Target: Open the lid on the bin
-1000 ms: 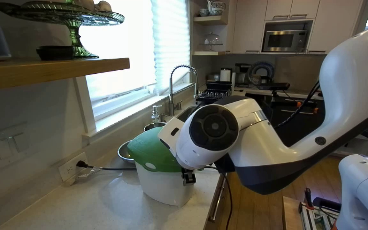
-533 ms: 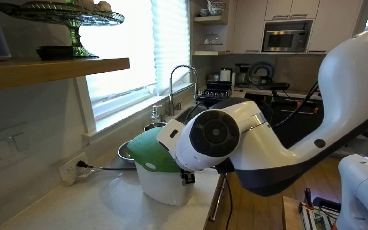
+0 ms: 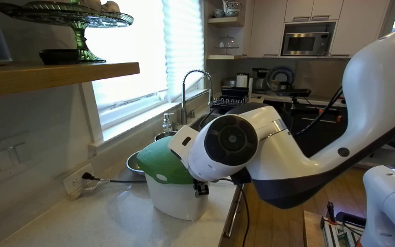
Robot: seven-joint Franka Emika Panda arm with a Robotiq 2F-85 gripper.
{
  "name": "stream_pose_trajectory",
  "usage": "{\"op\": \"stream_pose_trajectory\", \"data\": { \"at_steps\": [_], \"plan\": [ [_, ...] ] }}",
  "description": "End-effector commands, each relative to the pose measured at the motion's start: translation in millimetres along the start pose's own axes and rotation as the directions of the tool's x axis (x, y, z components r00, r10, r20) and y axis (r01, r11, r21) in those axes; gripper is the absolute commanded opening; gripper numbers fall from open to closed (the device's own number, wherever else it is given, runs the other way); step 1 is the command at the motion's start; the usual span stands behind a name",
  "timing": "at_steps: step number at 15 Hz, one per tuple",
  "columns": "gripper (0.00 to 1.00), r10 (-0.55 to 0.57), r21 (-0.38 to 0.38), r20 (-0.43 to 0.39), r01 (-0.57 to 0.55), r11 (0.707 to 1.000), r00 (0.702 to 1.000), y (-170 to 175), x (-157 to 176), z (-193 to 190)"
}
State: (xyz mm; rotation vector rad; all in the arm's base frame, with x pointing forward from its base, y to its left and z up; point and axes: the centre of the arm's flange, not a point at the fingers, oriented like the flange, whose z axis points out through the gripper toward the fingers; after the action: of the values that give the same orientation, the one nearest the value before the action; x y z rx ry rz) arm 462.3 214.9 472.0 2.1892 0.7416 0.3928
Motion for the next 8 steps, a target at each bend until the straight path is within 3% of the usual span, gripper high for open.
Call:
{"op": "stream_pose_trajectory", "data": {
  "at_steps": [1, 8],
  "plan": [
    [1.0, 0.01, -0.016, -0.006, -0.01, 1.0, 1.0, 10, -5, -3],
    [1.0, 0.045, -0.019, -0.022, -0.045, 0.999, 0.999, 28, -5, -12]
  ]
}}
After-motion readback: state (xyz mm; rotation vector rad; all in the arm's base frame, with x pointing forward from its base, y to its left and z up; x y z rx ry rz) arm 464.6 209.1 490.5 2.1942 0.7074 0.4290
